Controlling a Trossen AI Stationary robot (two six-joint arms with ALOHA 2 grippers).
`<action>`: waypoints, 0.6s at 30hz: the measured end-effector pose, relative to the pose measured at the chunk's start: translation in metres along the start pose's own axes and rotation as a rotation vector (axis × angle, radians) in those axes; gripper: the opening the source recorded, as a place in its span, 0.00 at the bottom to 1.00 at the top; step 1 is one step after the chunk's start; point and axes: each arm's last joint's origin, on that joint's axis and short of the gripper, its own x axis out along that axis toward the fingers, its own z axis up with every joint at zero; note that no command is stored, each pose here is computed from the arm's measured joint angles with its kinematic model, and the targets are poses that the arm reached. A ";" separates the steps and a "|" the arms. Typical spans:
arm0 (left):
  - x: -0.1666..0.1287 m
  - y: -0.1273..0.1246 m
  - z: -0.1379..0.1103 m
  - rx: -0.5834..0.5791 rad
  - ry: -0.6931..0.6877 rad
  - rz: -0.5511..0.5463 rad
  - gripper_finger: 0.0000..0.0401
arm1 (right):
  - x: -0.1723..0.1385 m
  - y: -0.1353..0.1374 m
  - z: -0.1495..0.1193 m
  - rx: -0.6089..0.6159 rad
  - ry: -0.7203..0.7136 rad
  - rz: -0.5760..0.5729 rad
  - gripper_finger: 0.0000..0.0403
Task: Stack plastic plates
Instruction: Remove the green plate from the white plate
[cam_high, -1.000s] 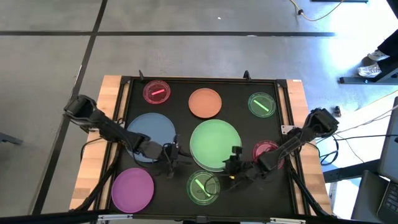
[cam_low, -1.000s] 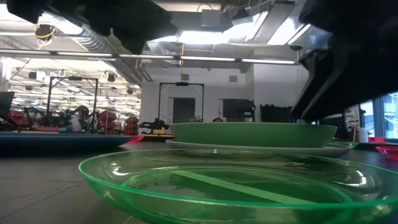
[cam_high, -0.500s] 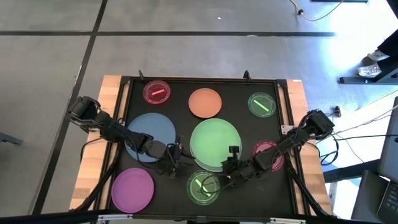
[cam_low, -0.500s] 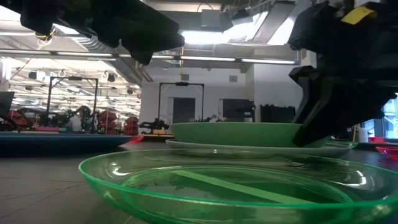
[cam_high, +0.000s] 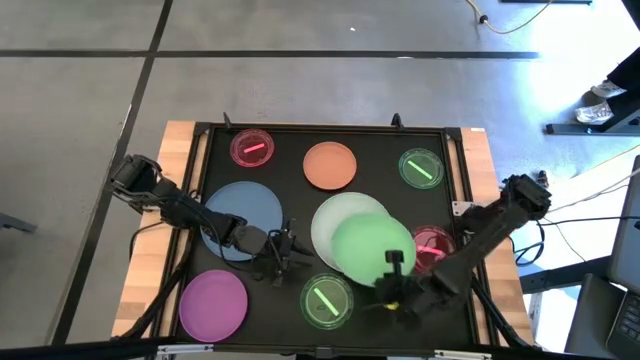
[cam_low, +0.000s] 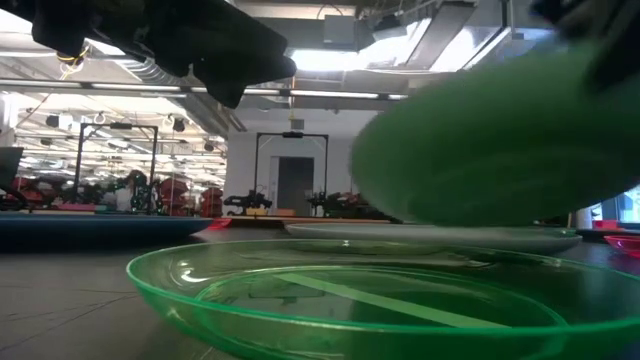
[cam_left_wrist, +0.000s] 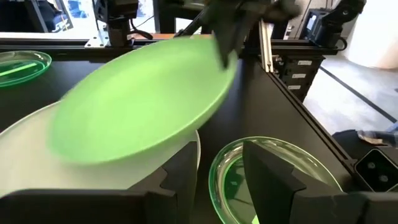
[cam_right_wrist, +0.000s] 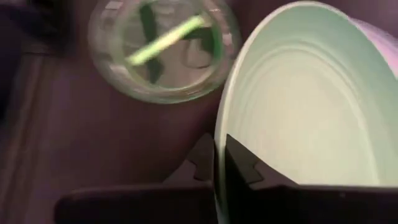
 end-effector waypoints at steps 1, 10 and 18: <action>0.000 0.000 0.000 0.000 0.000 0.000 0.31 | -0.008 0.006 0.001 0.016 0.005 0.025 0.01; 0.000 0.000 0.000 -0.002 -0.004 0.000 0.31 | -0.059 0.060 -0.019 0.260 0.010 0.229 0.01; 0.000 -0.001 0.000 -0.002 -0.003 -0.003 0.31 | -0.066 0.102 -0.057 0.457 0.063 0.302 0.00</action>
